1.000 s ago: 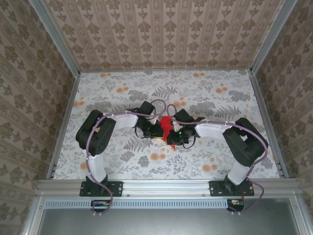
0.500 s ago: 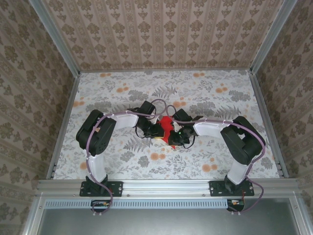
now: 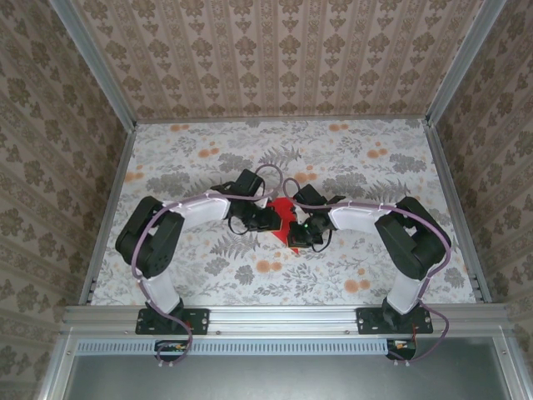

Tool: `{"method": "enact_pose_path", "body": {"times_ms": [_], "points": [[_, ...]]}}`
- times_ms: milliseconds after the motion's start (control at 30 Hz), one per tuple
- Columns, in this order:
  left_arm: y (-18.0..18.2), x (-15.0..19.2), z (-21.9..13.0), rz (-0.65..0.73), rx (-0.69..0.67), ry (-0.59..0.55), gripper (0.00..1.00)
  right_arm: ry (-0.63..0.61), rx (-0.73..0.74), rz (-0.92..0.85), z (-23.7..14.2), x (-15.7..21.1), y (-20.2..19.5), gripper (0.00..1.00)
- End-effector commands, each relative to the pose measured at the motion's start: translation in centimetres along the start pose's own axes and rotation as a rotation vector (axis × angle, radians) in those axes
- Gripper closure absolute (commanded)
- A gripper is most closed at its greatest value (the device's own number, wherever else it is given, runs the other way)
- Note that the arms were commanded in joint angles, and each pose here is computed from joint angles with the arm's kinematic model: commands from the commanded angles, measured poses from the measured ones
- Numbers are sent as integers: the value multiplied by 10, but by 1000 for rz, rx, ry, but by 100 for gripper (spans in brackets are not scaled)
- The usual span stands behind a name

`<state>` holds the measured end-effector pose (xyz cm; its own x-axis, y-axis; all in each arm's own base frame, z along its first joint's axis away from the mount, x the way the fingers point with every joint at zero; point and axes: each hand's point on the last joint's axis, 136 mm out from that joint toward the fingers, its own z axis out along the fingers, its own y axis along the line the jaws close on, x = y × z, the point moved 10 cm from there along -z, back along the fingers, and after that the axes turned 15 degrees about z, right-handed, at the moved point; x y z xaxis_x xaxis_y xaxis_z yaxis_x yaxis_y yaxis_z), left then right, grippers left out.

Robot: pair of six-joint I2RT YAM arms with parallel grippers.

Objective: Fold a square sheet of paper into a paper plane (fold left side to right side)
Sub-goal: Third fold the triangle at the center of the table.

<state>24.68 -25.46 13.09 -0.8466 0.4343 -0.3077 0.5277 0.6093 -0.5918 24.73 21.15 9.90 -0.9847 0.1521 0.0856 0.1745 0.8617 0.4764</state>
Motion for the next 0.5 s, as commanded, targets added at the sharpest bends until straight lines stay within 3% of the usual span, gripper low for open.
{"method": "enact_pose_path", "body": {"times_ms": [0, 467], "points": [[-4, 9, 10, 21, 29, 28, 86, 51, 169, 40, 19, 8, -30, 100], [4, 13, 35, 12, 22, 68, 90, 57, 174, 34, 20, 7, -30, 100]]}}
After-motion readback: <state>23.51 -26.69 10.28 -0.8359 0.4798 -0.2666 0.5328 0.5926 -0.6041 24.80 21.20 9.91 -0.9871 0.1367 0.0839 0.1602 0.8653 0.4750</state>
